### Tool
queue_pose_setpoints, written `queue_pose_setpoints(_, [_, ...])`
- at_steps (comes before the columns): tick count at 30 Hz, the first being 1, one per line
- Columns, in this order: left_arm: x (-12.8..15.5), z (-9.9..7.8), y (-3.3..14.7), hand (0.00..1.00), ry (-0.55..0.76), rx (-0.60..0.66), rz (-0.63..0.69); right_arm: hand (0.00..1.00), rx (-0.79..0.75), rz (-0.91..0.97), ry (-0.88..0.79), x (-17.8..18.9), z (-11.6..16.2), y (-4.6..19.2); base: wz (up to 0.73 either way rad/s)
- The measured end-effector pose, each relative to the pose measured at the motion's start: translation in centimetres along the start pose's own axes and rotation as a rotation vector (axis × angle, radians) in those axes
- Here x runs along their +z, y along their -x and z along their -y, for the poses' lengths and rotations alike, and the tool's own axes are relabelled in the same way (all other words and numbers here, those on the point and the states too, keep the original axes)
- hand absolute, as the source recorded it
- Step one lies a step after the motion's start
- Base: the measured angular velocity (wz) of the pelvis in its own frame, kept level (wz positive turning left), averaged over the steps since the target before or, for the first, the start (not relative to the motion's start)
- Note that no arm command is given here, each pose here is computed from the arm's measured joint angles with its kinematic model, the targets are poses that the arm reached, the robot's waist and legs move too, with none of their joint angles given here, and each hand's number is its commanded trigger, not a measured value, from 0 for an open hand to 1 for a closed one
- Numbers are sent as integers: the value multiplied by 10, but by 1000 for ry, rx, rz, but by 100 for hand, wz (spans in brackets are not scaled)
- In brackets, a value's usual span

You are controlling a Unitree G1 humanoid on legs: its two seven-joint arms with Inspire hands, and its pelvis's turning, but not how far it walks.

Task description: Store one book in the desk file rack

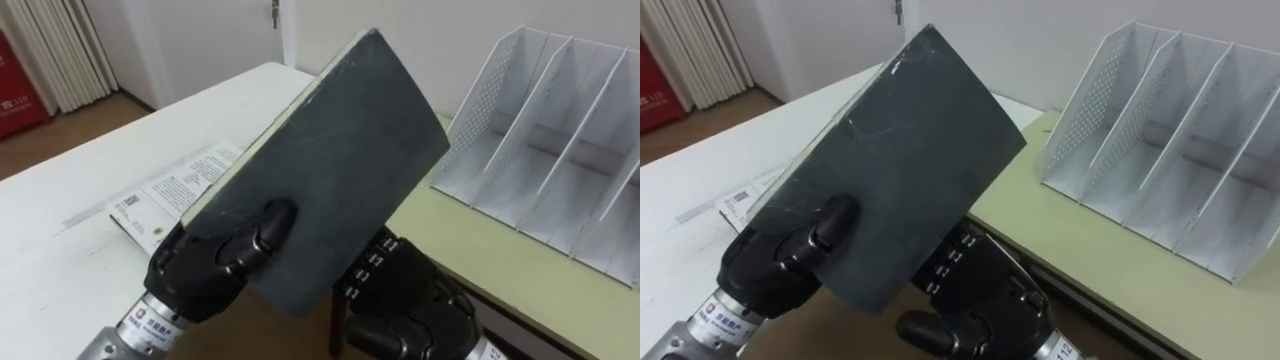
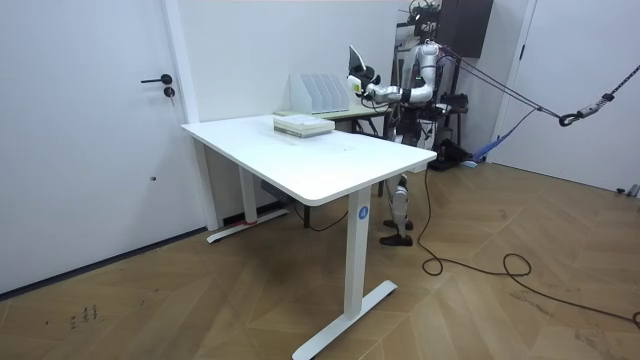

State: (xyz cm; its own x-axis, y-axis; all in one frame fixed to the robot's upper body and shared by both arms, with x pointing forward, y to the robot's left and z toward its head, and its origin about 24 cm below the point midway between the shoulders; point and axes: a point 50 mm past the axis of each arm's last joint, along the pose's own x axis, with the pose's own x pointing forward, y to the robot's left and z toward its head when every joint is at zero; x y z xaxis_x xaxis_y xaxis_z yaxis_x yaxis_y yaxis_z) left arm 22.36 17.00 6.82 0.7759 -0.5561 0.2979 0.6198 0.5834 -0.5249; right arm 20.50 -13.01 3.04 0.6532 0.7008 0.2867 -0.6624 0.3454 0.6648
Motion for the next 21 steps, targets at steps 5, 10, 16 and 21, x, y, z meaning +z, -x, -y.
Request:
queue_pose_setpoints(5, [0, -1, 3, 100, -4, 7, -10, 0, -9, 10, 0, 5, 2, 2, 0])
queue_pose_setpoints(10, [0, -5, 6, 100, -11, 10, -28, 0, -27, 32, 15, 11, 4, 5, 0])
queue_pose_setpoints(16, [-5, -13, 13, 100, 11, 20, -53, 0, -73, 75, 17, 23, 9, 11, 1])
queue_pose_setpoints(21, [-8, -14, 14, 100, 28, 5, -77, 0, -97, 94, 32, 31, 12, 15, -1])
